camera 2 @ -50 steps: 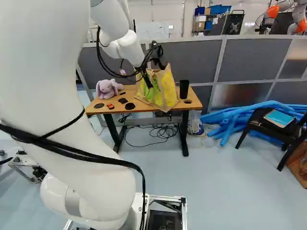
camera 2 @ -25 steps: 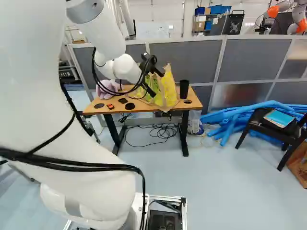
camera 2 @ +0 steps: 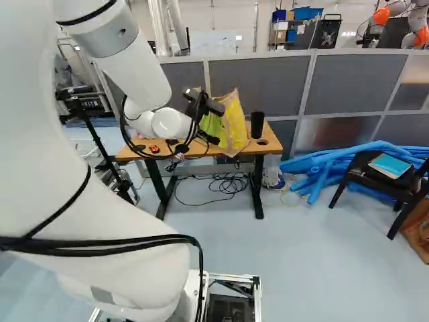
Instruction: Pick up the bag on the ground and place it on the table
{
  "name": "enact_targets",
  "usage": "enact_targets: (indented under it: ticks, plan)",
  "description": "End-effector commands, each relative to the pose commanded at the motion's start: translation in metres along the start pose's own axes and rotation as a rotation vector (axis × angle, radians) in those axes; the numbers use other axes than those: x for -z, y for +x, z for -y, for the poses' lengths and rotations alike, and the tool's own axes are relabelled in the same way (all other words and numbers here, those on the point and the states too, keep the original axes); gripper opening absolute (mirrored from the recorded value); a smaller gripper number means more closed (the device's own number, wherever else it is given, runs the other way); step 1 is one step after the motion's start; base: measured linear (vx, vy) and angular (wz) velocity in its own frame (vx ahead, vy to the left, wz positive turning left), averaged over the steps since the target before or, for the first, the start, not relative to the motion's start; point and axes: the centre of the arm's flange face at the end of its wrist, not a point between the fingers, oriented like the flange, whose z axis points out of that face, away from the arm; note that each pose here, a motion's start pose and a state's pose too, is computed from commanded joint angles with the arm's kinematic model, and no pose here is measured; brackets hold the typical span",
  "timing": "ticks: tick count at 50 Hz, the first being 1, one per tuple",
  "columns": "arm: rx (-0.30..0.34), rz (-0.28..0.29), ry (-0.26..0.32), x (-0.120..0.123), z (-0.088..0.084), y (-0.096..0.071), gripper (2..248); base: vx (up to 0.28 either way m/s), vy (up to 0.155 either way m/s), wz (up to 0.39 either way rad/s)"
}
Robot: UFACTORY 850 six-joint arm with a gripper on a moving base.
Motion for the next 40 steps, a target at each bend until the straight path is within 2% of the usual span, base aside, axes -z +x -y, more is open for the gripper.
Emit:
enact_targets:
  ticks: [22, 40]
  plan:
    - [0.193, -0.069, 0.028, 0.027, -0.021, -0.048, 247, 0.000, 0.000, 0.000]
    - [0.308, -0.113, 0.038, 0.045, -0.034, -0.077, 247, 0.000, 0.000, 0.000]
